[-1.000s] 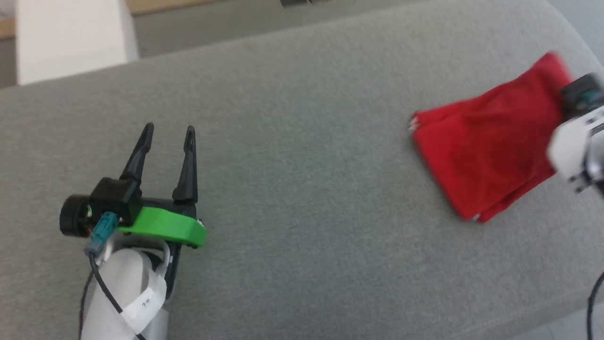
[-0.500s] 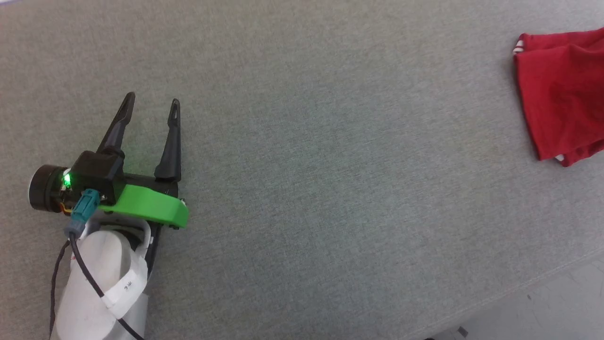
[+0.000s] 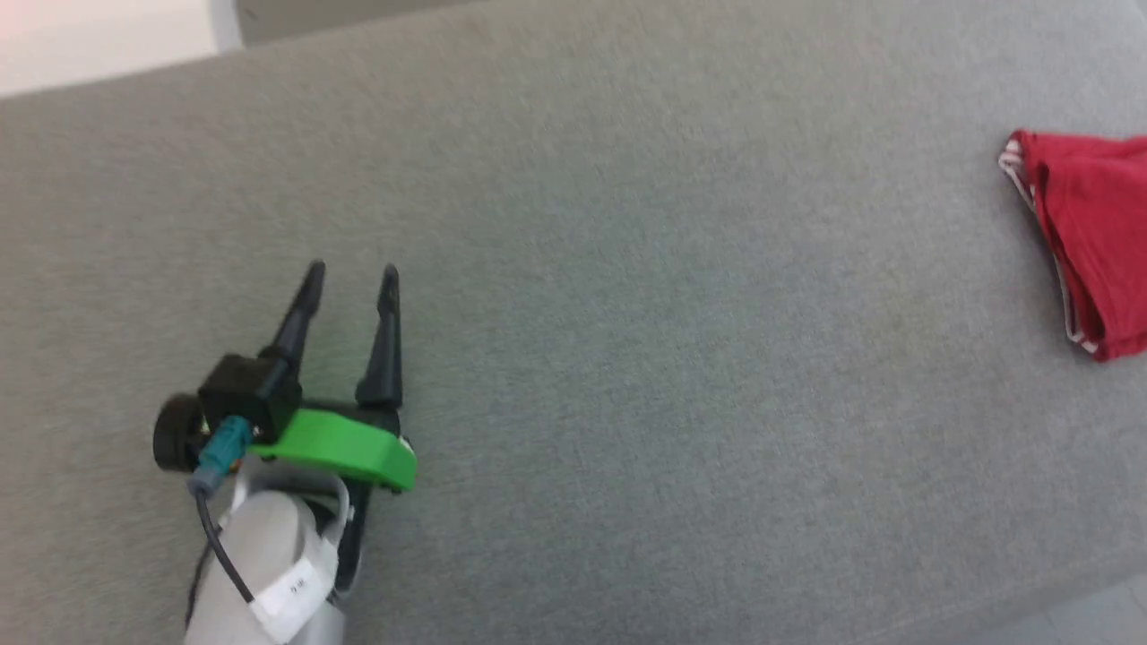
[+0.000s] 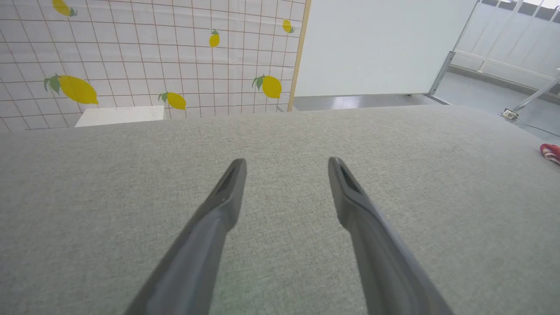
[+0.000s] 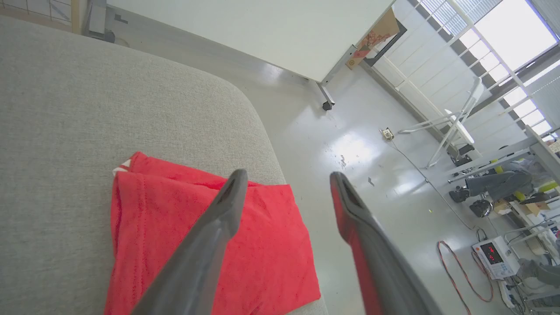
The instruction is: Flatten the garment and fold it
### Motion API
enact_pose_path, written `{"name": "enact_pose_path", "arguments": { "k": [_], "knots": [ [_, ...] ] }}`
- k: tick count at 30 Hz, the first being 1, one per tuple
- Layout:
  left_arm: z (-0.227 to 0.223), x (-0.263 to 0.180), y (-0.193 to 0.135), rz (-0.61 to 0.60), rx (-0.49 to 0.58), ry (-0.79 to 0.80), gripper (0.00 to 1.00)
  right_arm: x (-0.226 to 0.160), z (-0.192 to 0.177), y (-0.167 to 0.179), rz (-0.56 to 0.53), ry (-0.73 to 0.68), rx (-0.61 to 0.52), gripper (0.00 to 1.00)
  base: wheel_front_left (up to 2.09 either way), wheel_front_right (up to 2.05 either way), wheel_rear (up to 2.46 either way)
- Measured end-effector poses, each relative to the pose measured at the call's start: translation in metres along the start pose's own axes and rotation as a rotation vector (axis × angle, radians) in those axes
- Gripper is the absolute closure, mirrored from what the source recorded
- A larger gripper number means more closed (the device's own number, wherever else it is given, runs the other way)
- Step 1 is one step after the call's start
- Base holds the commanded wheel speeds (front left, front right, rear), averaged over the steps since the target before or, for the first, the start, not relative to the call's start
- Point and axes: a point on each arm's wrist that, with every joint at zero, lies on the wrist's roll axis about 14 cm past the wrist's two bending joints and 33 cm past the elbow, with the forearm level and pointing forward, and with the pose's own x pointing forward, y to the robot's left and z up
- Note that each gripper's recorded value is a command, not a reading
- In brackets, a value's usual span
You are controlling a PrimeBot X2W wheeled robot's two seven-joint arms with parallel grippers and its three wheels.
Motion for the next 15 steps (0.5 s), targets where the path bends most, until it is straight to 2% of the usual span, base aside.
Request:
{"name": "enact_pose_path", "arguments": {
  "k": [1, 2, 6, 15],
  "knots": [
    [0.004, -0.006, 0.001, 0.011, -0.001, -0.004, 0.0, -0.003, 0.006, 0.006, 0.014, -0.03, 0.033, 0.0, 0.0, 0.0, 0.0],
    [0.02, -0.022, 0.005, 0.045, -0.006, -0.028, 0.0, -0.015, 0.029, 0.024, 0.063, -0.136, 0.122, 0.0, 0.0, 0.0, 0.0],
    [0.039, -0.045, 0.012, 0.096, -0.003, -0.057, 0.0, -0.04, 0.066, 0.05, 0.128, -0.3, 0.276, 0.0, 0.0, 0.0, 0.0],
    [0.071, -0.094, 0.034, 0.213, 0.03, -0.121, 0.0, -0.113, 0.112, 0.112, 0.306, -0.482, 0.495, 0.0, 0.0, 0.0, 0.0]
  ]
}}
